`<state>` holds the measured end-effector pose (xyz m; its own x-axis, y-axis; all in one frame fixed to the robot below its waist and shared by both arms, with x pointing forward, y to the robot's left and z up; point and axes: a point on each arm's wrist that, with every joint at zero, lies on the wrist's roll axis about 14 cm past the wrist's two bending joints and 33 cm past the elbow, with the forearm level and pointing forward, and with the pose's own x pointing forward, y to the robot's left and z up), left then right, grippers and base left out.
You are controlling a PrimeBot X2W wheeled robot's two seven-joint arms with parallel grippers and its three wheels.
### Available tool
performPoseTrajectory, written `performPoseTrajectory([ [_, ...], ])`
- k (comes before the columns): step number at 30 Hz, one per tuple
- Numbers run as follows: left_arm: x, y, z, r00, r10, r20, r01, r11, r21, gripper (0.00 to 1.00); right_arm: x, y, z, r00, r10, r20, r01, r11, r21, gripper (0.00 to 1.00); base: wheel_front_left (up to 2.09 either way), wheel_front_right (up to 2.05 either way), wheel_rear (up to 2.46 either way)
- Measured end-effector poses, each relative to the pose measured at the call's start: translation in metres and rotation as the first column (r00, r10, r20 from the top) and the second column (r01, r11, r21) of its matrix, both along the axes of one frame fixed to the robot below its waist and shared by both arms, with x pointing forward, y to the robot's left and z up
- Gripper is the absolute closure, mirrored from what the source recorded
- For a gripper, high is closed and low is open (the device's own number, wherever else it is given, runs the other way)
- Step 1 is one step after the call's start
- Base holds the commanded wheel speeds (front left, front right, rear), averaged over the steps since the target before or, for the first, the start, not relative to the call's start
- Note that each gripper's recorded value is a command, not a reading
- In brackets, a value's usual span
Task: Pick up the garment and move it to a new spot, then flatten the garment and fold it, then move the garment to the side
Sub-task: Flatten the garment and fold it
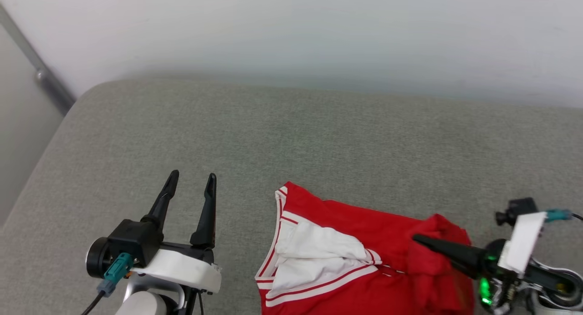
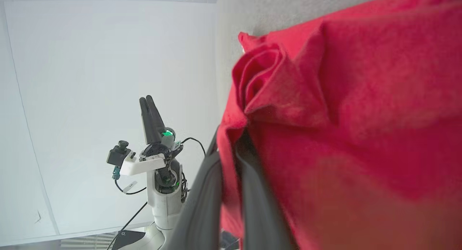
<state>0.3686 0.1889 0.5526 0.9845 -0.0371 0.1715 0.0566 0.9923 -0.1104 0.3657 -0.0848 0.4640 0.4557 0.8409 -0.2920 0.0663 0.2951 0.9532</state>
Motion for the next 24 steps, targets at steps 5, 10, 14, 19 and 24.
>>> performPoseTrajectory([
  [5, 0.000, 0.005, -0.003, 1.000, 0.019, -0.010, -0.019, 1.000, -0.009, 0.00, 0.005, 0.054, 0.003, 0.993, 0.112, 0.019, -0.113, 0.993, 0.040, 1.00, 0.00, 0.00, 0.00],
  [10, 0.004, 0.009, -0.008, 0.999, 0.038, -0.026, -0.038, 0.999, -0.021, 0.00, 0.002, 0.101, -0.005, 0.978, 0.206, 0.011, -0.207, 0.978, 0.042, 1.00, 0.00, 0.00, 0.00],
  [14, 0.009, 0.011, -0.012, 0.998, 0.050, -0.035, -0.051, 0.998, -0.027, 0.00, 0.005, 0.128, -0.011, 0.970, 0.243, 0.021, -0.243, 0.970, 0.029, 1.00, 0.00, 0.00, 0.00],
  [19, 0.014, 0.013, -0.021, 0.997, 0.056, -0.057, -0.058, 0.998, -0.024, 0.00, 0.007, 0.140, -0.035, 0.973, 0.231, -0.004, -0.231, 0.972, -0.036, 0.00, 0.00, 0.00, 0.00],
  [24, 0.019, 0.010, -0.023, 0.997, 0.047, -0.059, -0.049, 0.998, -0.030, 0.00, 0.003, 0.147, -0.036, 0.962, 0.272, 0.031, -0.268, 0.959, -0.087, 0.00, 0.00, 0.00, 0.00],
])
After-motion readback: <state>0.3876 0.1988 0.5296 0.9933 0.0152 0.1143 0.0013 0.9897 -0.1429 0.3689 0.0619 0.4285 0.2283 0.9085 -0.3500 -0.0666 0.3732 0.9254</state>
